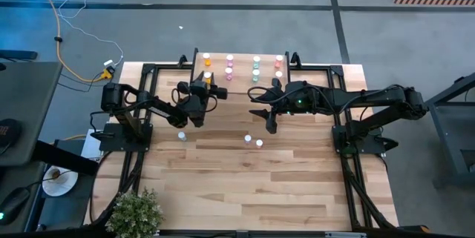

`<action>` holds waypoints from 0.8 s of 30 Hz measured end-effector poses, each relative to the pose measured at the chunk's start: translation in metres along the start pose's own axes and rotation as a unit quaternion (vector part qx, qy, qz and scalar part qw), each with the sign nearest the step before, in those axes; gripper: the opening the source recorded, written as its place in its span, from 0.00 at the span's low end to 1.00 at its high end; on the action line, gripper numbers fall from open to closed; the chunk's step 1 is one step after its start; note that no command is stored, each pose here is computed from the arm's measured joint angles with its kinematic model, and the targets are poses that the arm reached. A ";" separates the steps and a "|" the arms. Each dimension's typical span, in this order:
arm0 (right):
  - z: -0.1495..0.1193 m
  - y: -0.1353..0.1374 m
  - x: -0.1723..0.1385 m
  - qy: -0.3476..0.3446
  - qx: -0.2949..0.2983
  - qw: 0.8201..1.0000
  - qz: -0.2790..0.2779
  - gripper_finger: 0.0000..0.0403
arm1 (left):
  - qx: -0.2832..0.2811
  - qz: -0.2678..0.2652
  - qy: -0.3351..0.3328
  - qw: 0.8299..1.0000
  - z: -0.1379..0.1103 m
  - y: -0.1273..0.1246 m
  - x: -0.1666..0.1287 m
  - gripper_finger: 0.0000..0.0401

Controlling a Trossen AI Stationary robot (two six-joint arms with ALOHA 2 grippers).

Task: Pick and place medicine bottles onto shelf by color
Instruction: Put the bottom orange pill bottle on the shelf aligned with the other orange pill bottle

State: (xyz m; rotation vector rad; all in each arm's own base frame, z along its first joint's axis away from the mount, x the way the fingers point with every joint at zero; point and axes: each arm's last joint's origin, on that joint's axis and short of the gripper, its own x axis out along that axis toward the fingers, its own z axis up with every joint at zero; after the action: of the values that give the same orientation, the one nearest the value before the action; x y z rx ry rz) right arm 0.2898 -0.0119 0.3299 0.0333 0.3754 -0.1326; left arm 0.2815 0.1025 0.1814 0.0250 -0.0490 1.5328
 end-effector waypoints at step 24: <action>0.000 0.000 0.000 0.001 0.001 1.000 0.000 0.44 | 0.026 0.013 -0.007 1.000 0.014 -0.007 0.007 0.43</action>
State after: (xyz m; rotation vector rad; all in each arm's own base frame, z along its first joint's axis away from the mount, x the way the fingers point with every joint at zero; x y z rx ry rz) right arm 0.2897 -0.0121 0.3298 0.0348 0.3780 -0.1333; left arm 0.2889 0.1089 0.1955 0.0765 -0.0213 1.5601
